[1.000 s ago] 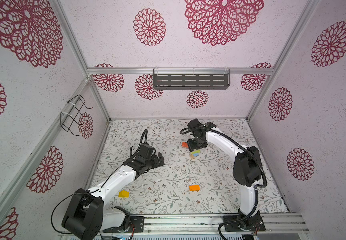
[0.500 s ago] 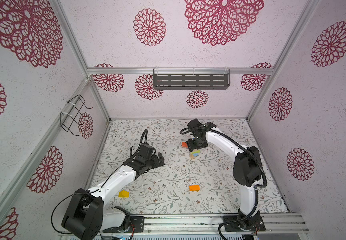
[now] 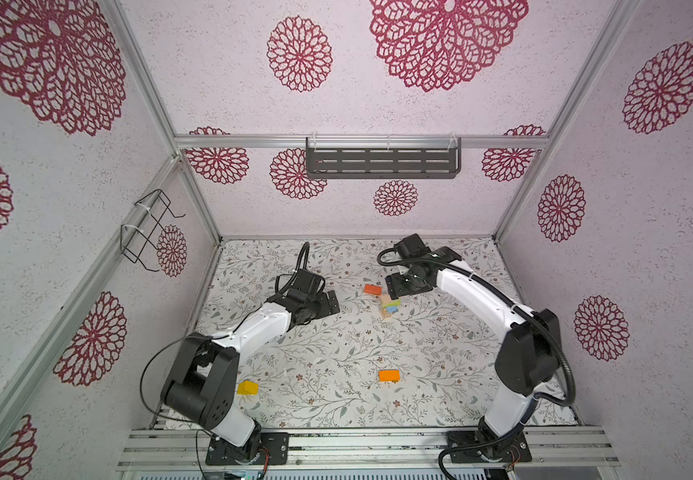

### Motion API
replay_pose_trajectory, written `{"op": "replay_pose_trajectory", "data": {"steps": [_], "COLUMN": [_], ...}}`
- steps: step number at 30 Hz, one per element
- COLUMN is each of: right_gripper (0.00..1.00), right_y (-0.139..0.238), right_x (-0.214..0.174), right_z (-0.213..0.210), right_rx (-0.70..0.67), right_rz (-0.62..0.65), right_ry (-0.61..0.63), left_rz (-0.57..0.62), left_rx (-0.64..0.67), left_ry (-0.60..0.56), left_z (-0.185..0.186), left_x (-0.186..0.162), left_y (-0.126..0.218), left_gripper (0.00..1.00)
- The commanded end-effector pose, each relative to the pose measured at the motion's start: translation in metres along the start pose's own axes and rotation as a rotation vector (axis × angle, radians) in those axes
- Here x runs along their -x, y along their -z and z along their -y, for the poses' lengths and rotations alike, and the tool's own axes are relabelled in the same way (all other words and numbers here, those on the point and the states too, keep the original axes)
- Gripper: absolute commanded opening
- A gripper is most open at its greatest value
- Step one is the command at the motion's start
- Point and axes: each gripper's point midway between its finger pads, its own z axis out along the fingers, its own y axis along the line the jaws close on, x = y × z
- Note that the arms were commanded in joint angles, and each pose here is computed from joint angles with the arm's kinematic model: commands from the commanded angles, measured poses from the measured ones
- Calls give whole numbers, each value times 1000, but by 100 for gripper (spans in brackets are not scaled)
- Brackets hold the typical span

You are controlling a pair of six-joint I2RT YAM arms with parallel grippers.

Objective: Build the wood block tower

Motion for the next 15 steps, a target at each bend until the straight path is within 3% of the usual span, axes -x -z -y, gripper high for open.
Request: {"op": "replay_pose_trajectory", "data": {"steps": [1, 4, 9, 15], "right_gripper": [82, 84, 84, 75], "right_y": [28, 32, 14, -32], "right_x": [17, 11, 8, 30], "right_z": [19, 37, 63, 70], "right_rx": [43, 72, 123, 190], "right_rz": [157, 224, 262, 166], "right_ry": [-99, -170, -287, -334], "left_rz": [-54, -98, -129, -104], "left_rx": [0, -42, -4, 0], "left_ry": [-33, -14, -43, -28], "left_z": [10, 26, 33, 30], "left_x": [6, 19, 36, 53], "left_y": [-27, -54, -88, -97], "left_gripper": [97, 96, 94, 93]}}
